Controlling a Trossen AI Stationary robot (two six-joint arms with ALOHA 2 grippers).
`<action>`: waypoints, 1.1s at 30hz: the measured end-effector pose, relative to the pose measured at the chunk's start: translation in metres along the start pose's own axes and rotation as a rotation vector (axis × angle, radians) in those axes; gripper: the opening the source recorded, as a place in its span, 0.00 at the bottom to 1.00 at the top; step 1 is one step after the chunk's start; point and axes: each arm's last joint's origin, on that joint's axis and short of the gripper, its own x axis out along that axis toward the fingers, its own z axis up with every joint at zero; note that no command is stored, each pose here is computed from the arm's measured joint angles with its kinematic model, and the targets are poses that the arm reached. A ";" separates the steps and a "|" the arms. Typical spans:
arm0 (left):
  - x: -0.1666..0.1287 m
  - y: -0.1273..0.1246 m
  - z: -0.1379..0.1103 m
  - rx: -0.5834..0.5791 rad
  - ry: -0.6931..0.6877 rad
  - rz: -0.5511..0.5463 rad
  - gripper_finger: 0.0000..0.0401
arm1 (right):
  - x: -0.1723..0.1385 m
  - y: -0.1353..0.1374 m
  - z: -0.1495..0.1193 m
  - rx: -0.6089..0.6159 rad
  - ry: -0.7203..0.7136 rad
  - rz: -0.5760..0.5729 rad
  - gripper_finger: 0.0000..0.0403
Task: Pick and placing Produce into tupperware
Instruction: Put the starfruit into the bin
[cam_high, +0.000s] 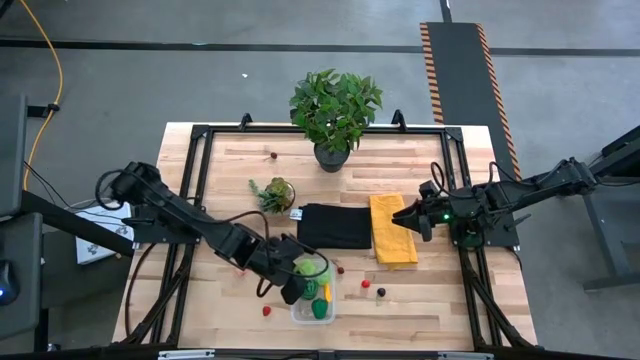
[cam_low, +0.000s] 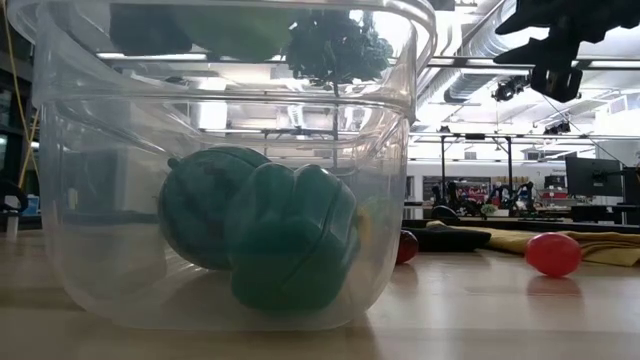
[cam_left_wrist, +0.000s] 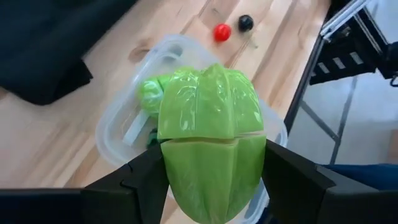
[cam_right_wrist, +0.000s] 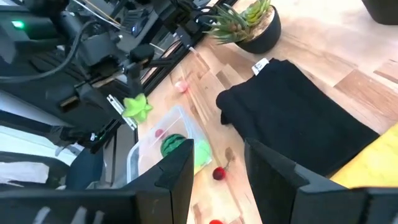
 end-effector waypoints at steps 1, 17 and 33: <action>0.003 0.000 -0.001 0.000 0.002 0.004 0.55 | 0.000 0.000 0.000 -0.001 0.000 0.001 0.33; 0.038 -0.005 -0.006 -0.037 -0.009 -0.021 0.54 | 0.000 0.000 0.000 -0.035 0.017 0.016 0.33; 0.046 -0.006 -0.009 -0.004 0.027 -0.038 0.54 | 0.000 0.001 -0.001 -0.036 0.031 0.027 0.33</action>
